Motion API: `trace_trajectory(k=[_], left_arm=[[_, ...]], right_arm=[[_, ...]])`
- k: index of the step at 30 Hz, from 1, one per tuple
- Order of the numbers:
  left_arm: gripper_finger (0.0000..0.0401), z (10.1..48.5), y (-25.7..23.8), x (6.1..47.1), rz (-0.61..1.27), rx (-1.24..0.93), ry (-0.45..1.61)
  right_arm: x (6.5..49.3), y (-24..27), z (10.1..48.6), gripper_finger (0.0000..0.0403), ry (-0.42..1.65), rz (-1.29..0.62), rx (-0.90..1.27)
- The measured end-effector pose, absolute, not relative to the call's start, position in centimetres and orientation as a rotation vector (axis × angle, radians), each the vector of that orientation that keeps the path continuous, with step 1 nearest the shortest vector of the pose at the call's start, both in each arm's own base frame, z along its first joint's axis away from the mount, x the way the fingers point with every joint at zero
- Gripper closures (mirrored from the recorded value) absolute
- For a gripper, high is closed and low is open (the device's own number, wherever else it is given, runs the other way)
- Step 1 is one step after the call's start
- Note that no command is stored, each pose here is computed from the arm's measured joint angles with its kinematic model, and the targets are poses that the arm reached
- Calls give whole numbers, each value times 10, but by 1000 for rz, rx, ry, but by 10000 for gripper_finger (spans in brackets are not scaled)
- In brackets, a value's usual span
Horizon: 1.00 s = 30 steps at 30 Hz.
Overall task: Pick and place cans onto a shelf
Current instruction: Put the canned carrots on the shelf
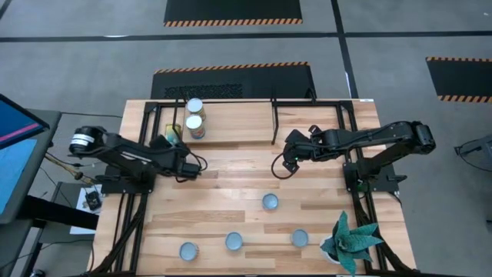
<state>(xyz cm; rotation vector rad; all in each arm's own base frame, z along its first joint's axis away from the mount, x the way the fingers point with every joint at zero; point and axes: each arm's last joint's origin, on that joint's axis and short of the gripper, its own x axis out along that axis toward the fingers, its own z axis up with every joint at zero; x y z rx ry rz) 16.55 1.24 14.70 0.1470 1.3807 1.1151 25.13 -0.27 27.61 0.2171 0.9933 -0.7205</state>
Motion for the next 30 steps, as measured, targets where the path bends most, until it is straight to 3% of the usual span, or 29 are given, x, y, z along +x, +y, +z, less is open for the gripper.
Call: trace_trajectory(k=[14,30], left_arm=[[218,134,13,195,1139,265,1410],[218,129,13,195,1114,360,1478]], right_arm=[[251,0,275,333,1056,-615,239],[250,1,274,333,1076,-598,249]])
